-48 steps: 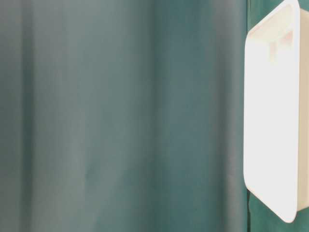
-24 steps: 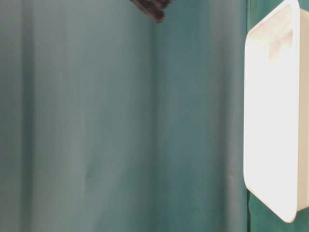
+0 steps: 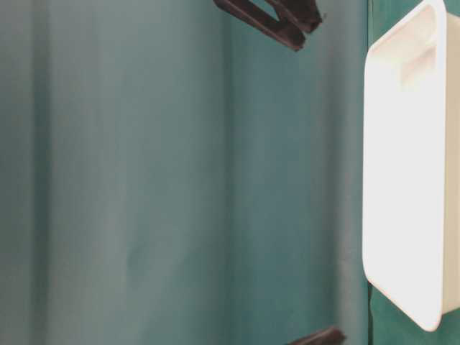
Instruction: Put the tape alternately from left to right into the white case.
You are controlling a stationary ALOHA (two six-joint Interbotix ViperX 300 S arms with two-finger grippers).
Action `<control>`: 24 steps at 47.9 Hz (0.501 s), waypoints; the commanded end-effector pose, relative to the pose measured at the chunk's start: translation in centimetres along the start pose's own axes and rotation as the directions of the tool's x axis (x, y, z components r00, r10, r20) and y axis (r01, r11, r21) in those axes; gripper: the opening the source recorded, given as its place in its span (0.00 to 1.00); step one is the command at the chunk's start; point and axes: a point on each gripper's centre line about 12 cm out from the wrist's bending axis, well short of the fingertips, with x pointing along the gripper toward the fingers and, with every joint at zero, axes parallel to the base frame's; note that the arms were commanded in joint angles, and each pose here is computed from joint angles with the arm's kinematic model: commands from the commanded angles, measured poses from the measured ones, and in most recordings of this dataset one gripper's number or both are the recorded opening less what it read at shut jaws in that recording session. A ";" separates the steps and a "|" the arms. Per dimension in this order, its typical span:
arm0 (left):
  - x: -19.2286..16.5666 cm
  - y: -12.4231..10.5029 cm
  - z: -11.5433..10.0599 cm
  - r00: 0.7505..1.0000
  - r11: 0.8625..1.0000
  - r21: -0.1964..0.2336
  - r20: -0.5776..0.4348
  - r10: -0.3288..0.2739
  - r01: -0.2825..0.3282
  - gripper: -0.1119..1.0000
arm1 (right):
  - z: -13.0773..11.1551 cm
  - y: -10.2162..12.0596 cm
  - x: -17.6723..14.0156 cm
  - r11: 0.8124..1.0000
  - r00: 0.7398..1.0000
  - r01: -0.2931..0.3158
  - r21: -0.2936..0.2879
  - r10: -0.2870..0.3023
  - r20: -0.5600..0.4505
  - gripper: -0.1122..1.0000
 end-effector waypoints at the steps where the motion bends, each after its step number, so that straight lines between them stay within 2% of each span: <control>1: 0.5 0.0 1.0 1.000 1.000 -0.003 -0.008 0.002 -0.002 0.65 | 1.0 0.1 0.3 1.000 1.000 0.000 0.007 0.000 0.011 0.76; 15: 1.9 0.0 1.4 0.999 1.000 0.004 -0.035 0.003 -0.003 0.64 | 0.5 0.0 2.2 1.000 0.996 0.015 0.018 -0.014 -0.092 0.76; 24: 2.0 0.0 1.4 0.999 1.000 0.006 -0.038 0.003 -0.003 0.64 | 0.3 0.0 2.9 1.000 0.993 0.018 0.015 -0.016 -0.114 0.76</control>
